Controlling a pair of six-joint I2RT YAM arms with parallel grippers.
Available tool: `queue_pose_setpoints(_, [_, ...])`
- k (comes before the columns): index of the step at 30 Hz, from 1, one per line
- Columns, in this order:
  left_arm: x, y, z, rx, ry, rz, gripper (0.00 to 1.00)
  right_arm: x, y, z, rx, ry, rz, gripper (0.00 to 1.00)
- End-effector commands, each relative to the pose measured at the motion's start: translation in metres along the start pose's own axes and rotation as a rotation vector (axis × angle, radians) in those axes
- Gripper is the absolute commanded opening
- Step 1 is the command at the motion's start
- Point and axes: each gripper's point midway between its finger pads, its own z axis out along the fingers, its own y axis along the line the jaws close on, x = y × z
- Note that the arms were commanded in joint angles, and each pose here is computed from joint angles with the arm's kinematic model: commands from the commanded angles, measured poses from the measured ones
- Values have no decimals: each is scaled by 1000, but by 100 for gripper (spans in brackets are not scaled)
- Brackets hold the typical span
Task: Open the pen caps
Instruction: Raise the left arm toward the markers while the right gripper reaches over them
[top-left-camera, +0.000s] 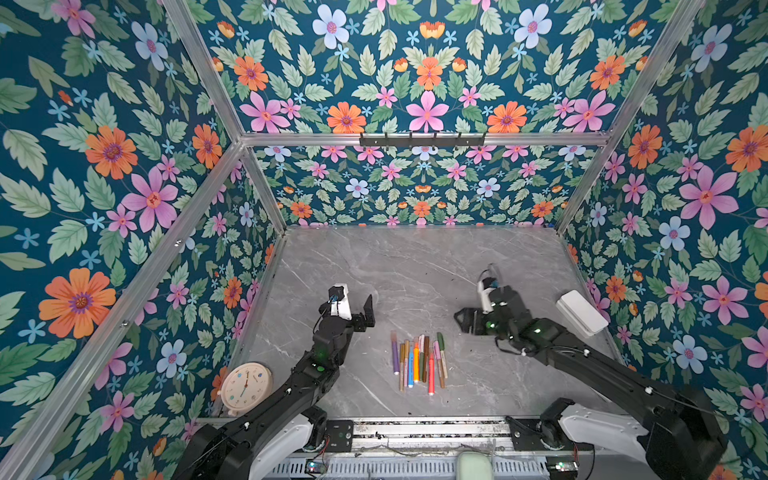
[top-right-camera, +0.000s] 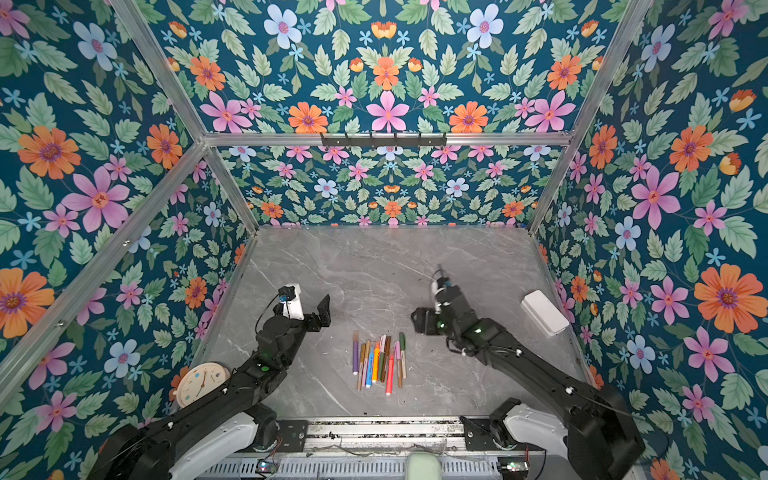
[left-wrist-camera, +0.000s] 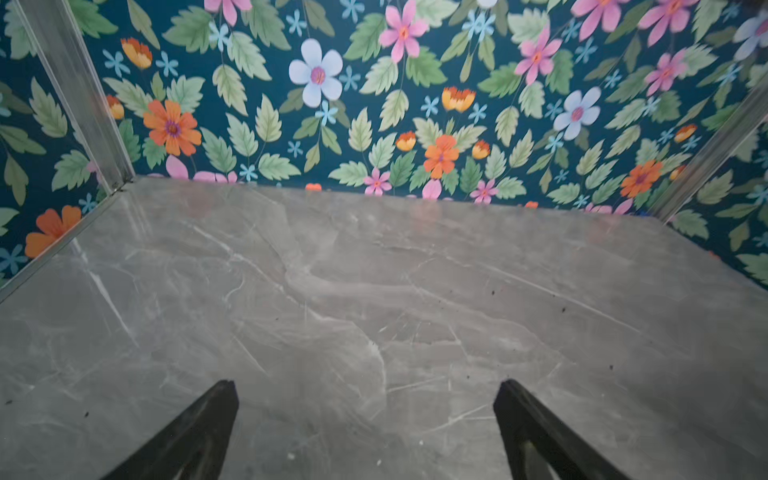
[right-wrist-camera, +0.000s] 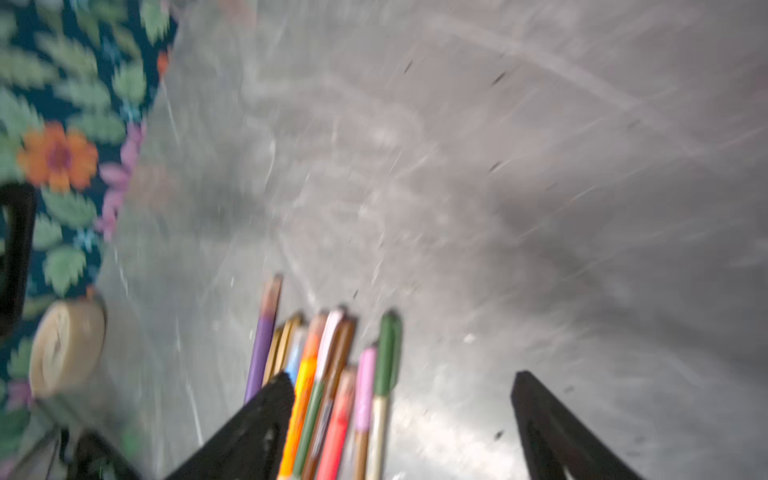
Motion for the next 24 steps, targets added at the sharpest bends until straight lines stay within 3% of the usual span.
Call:
queue_pose_setpoints(1, [-1, 7, 4, -45, 12, -28, 100, 60, -20, 2, 227, 200, -97, 66])
queue_pose_setpoints(4, [-4, 8, 4, -58, 14, -26, 100, 91, -15, 7, 248, 285, -117, 53])
queue_pose_setpoints(9, [-4, 21, 2, -130, 0, -44, 100, 116, -10, 19, 227, 360, -114, 43])
queue_pose_setpoints(19, [1, 25, 11, -178, 59, -31, 100, 117, 7, 38, 211, 408, -122, 43])
queue_pose_setpoints(24, [-3, 21, 6, -143, 44, -43, 100, 118, 12, 48, 225, 425, -110, 43])
